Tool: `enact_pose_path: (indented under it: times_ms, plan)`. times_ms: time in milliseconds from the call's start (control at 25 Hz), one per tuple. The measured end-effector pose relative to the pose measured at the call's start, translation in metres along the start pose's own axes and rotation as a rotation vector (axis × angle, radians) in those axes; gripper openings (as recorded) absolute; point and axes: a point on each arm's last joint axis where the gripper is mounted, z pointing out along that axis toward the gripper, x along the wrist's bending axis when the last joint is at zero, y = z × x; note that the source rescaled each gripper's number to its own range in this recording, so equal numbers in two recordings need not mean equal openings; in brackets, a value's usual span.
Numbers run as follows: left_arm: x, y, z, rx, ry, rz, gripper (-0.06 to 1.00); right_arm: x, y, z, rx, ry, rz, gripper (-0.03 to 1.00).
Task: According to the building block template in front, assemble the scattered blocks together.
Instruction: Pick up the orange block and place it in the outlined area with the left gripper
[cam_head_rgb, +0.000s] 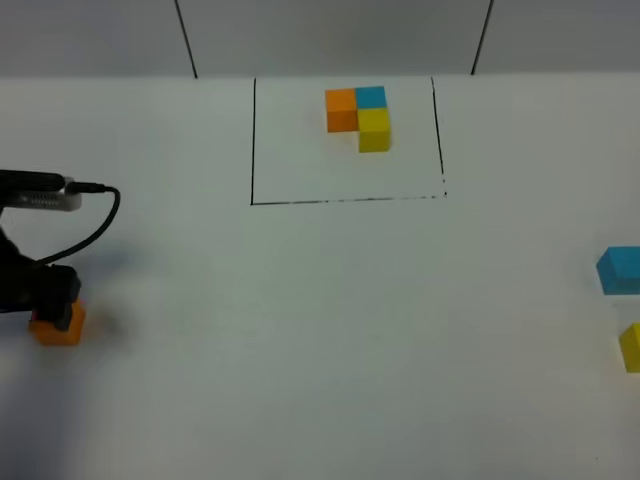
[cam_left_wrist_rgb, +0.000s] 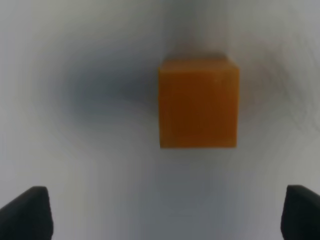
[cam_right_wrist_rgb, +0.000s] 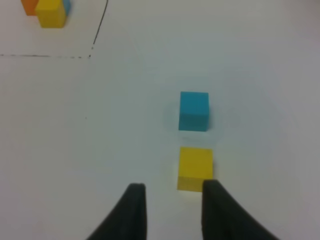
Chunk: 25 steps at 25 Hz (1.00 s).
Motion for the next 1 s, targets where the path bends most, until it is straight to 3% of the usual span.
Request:
enact_pose_path:
  times_ms: [640,1000]
  plan:
    - [-0.008,0.017,0.048,0.024,-0.042,-0.015,0.97,0.0,0.0,0.0,0.0,0.0,0.0,0.0]
    - [-0.012,0.016,0.062,0.068,-0.062,-0.035,0.72,0.0,0.0,0.0,0.0,0.0,0.0,0.0]
